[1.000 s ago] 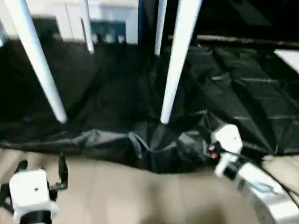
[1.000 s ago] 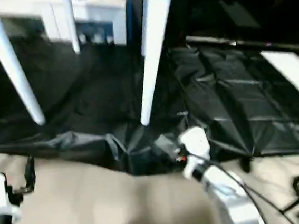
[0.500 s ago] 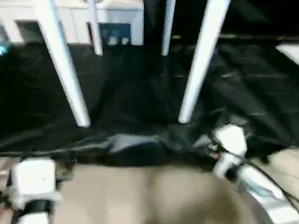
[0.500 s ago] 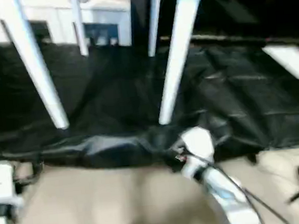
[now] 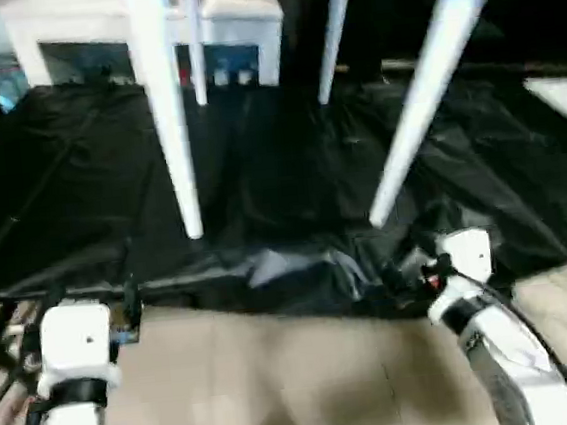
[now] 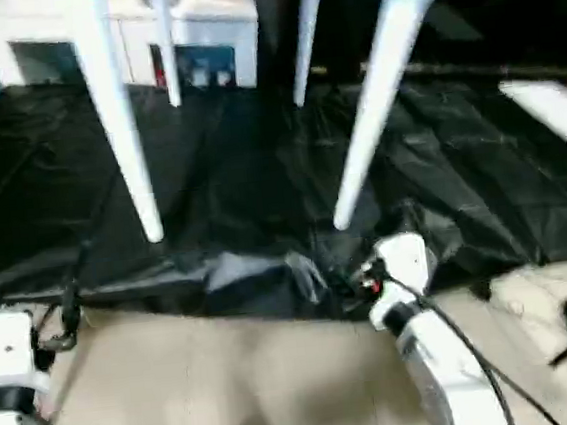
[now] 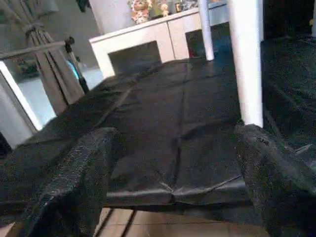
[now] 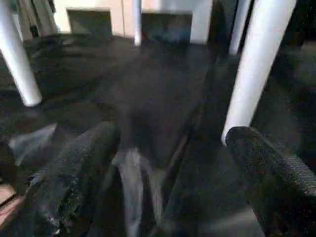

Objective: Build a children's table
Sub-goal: Flip table

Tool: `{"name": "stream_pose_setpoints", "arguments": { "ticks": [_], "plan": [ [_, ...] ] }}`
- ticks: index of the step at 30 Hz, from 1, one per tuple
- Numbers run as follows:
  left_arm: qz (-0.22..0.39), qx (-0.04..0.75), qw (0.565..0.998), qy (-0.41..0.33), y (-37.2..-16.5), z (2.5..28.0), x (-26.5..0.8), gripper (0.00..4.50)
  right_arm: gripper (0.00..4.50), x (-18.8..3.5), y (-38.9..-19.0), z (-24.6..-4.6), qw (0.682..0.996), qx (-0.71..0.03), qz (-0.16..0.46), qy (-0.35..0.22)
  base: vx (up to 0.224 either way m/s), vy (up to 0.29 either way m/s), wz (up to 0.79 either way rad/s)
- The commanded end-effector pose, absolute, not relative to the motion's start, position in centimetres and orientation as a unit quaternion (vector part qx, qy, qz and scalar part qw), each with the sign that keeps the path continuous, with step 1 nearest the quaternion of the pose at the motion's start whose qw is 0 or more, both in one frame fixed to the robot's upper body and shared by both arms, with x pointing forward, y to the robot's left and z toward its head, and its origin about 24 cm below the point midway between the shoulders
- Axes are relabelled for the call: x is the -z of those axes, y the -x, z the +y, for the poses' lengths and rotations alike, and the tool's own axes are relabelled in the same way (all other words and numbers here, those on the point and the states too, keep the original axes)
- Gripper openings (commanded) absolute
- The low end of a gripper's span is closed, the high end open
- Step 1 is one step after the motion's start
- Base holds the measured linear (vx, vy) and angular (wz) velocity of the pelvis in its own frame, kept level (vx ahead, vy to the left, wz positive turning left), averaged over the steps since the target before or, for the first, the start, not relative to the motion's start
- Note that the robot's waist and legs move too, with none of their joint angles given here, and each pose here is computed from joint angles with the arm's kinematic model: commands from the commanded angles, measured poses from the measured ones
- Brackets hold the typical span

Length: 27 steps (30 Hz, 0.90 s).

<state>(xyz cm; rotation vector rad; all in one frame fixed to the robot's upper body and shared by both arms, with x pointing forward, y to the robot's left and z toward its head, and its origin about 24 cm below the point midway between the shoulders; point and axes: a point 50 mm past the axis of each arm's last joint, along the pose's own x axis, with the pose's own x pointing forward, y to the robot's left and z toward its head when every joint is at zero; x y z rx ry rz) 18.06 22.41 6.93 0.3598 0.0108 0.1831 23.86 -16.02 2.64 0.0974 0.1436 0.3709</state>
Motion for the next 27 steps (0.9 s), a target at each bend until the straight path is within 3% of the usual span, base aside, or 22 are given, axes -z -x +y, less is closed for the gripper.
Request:
{"name": "stream_pose_setpoints", "arguments": {
  "ticks": [1, 5, 11, 13, 15, 27],
  "plan": [
    [0.01, -0.086, 0.981, -0.174, -18.5, 22.7, -6.8, 4.11, 4.05, -2.2, -24.1, -15.4, 0.978, -0.179, 0.101, -0.033, -0.054, -0.016, -0.1],
    [-0.009, -0.04, 0.99, -0.132, -18.8, 22.5, -6.6, 4.11, 4.05, -2.8, -24.1, -15.6, 0.984, -0.157, 0.077, -0.021, 0.0, 0.0, 0.0],
    [-0.039, 0.031, 0.996, -0.079, -17.8, 21.3, -6.3, 4.11, 4.05, -2.9, -23.4, -16.9, 0.989, -0.134, 0.059, -0.024, 0.0, 0.0, 0.0],
    [-0.04, 0.033, 0.997, -0.062, -17.3, 21.4, -6.0, 4.11, 4.05, -3.1, -22.8, -17.6, 0.994, -0.096, 0.043, -0.015, 0.0, 0.0, 0.0],
    [-0.033, 0.041, 0.996, -0.067, -17.0, 21.5, -5.7, 4.11, 4.05, -3.6, -21.7, -18.7, 1.0, -0.009, 0.017, -0.016, 0.0, 0.0, 0.0],
    [-0.051, 0.078, 0.993, -0.067, -16.9, 21.4, -4.9, 4.11, 4.05, -3.4, -20.5, -17.8, 0.999, -0.03, 0.021, -0.015, 0.0, 0.0, 0.0]
  ]
}}
